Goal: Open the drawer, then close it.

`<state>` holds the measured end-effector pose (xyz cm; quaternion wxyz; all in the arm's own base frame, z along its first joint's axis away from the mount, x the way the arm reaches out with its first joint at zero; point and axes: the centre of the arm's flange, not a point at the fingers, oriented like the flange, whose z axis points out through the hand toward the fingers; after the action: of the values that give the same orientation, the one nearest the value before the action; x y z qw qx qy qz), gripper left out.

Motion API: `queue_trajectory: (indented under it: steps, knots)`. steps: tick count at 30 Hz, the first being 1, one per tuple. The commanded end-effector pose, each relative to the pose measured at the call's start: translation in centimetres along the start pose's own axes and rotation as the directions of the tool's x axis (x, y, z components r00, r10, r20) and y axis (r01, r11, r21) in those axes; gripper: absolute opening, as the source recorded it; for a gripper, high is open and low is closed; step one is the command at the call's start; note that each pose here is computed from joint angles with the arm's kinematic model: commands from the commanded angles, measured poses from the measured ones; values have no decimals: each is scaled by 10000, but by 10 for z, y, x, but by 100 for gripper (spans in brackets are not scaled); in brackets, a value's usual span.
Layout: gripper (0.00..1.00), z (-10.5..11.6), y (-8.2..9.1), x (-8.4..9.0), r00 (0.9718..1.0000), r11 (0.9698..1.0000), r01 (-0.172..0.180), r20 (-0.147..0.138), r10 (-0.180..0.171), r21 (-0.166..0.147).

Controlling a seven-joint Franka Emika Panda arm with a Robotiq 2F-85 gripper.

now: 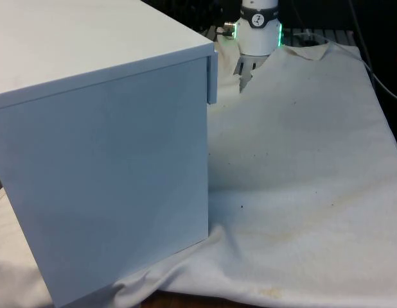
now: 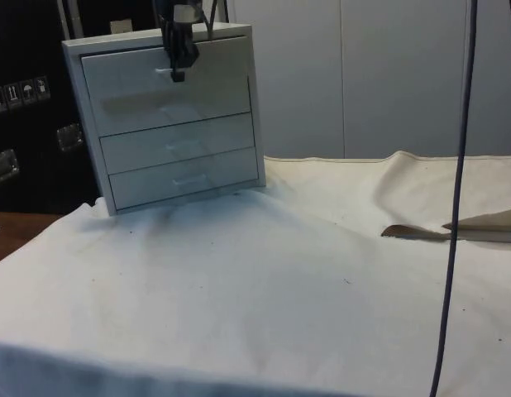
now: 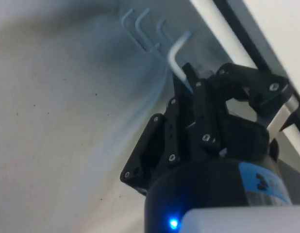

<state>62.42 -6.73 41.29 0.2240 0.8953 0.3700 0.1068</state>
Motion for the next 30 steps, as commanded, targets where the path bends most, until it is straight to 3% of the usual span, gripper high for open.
queue_trajectory:
  steps: [1,7,8,16,17,26,27,28,30]
  knots:
    - [1,-3,-8,-2,10000,10000,54,7,-54,-31]
    - [1,-8,-17,1,10000,10000,-20,-36,20,-60]
    - [1,-6,-12,3,10000,10000,-83,-24,83,1]
    - [1,-15,-29,3,9999,9998,-110,-56,109,-162]
    - [1,-13,-26,5,9999,9999,-155,-38,155,-49]
    - [1,-21,-41,5,9999,9991,-137,-36,136,-400]
    - [1,-20,-41,5,9998,9995,-186,-4,186,-236]
    - [1,-21,-42,5,9999,9989,-134,-5,134,-440]
    - [1,-22,-44,6,9999,9984,-111,27,113,-547]
